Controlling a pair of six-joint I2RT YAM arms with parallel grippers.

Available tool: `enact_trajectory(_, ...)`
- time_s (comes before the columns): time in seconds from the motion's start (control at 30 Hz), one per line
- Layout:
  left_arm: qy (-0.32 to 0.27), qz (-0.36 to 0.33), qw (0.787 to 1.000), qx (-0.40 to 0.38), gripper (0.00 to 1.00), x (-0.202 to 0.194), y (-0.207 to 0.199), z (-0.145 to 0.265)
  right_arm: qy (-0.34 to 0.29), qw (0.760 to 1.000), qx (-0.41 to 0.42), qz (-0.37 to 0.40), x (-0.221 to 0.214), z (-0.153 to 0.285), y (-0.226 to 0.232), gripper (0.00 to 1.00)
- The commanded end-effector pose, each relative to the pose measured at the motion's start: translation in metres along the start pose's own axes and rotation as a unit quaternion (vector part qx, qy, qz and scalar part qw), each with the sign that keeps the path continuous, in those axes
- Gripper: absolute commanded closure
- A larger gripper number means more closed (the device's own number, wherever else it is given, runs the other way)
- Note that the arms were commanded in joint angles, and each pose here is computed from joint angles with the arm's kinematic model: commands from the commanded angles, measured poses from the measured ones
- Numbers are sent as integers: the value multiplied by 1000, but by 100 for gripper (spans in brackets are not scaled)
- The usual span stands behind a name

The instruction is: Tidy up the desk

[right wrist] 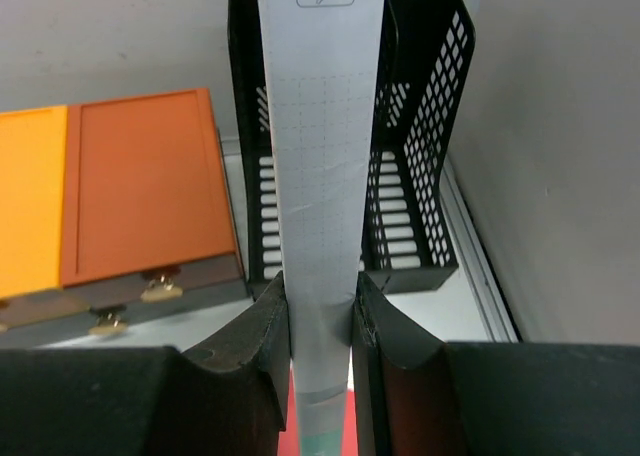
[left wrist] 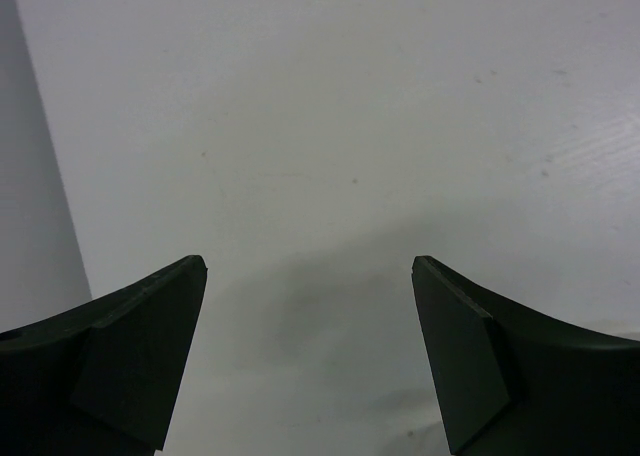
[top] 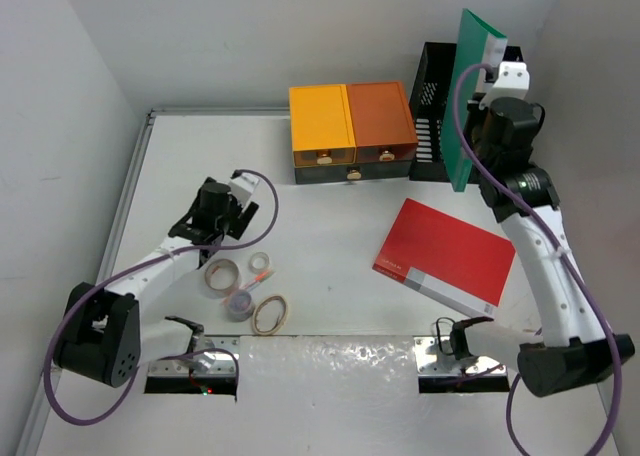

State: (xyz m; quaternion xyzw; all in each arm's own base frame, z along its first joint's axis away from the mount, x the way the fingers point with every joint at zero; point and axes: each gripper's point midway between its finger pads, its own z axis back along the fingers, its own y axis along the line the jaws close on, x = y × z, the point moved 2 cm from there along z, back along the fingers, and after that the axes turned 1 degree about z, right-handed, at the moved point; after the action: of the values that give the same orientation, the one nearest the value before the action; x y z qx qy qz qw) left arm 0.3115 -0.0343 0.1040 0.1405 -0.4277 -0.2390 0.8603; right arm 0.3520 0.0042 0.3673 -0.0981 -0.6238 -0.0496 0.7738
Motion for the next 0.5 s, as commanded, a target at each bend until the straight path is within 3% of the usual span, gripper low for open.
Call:
enact_trajectory(0.0,-59,54,994,69,17,24,31,-3,-116,993,-23,-24,61,-10,-5,100)
enact_trajectory(0.47,-53,75,988,127,19,-3,45,-12,-191,981,-9,-36,53,-80,14,100)
